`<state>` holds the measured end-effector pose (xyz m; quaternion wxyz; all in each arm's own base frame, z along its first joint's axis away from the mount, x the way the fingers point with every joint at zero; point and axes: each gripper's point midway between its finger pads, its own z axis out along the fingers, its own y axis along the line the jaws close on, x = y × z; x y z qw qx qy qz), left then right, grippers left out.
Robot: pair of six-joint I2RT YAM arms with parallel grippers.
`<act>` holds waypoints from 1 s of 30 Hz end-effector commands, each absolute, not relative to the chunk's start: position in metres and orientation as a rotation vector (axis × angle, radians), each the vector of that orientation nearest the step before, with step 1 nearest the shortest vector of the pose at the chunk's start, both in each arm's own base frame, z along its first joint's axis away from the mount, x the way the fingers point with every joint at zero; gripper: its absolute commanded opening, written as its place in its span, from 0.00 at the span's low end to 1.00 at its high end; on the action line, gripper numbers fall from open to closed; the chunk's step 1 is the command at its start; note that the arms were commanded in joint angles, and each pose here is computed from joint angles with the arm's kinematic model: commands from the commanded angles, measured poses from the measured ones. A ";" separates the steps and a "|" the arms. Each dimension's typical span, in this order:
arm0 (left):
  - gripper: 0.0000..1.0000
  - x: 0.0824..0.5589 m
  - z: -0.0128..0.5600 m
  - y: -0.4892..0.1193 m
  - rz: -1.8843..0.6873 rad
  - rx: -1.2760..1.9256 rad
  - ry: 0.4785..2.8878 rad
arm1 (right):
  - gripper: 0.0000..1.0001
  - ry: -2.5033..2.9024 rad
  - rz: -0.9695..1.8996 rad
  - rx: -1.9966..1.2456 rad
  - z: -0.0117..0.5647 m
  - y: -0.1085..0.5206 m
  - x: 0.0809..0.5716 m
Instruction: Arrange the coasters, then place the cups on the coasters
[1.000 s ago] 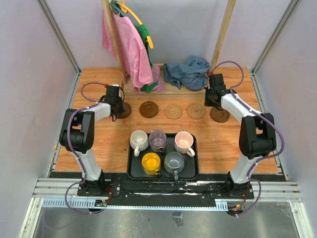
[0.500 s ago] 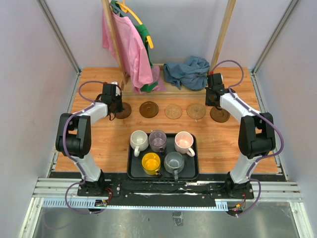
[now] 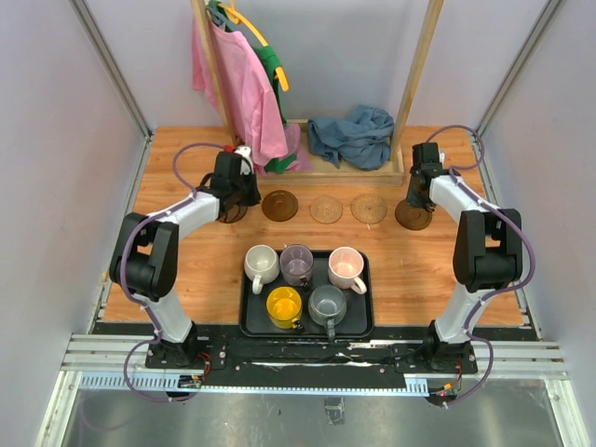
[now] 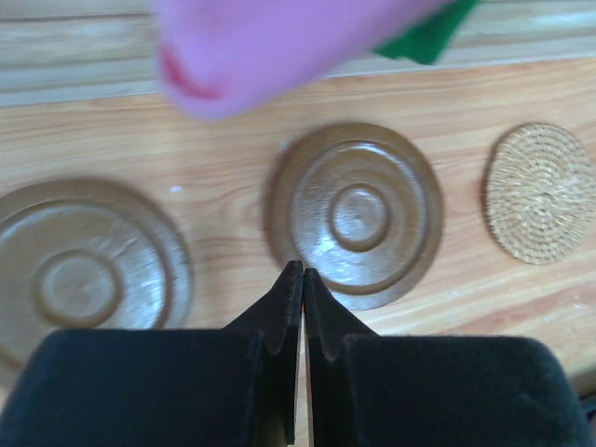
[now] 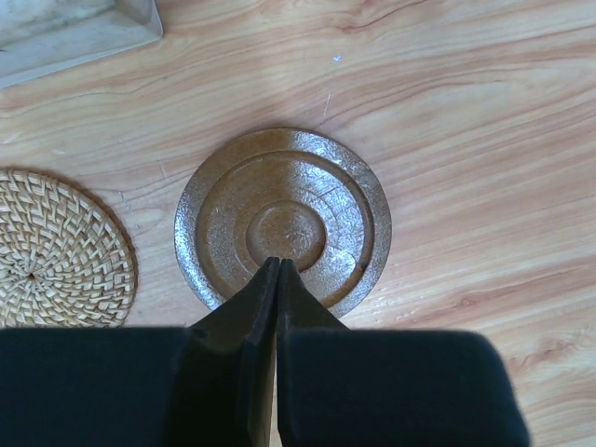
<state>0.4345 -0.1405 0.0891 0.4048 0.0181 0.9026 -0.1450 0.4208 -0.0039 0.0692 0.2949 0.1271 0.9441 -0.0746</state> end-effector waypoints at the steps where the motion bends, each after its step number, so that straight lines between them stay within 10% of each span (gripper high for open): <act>1: 0.05 0.451 0.099 -0.177 -0.469 0.134 2.210 | 0.01 2.565 -0.234 0.382 0.052 -0.012 0.411; 30: 0.04 0.441 0.029 -0.215 -0.523 0.201 2.371 | 0.01 2.563 0.019 0.234 0.048 0.036 0.423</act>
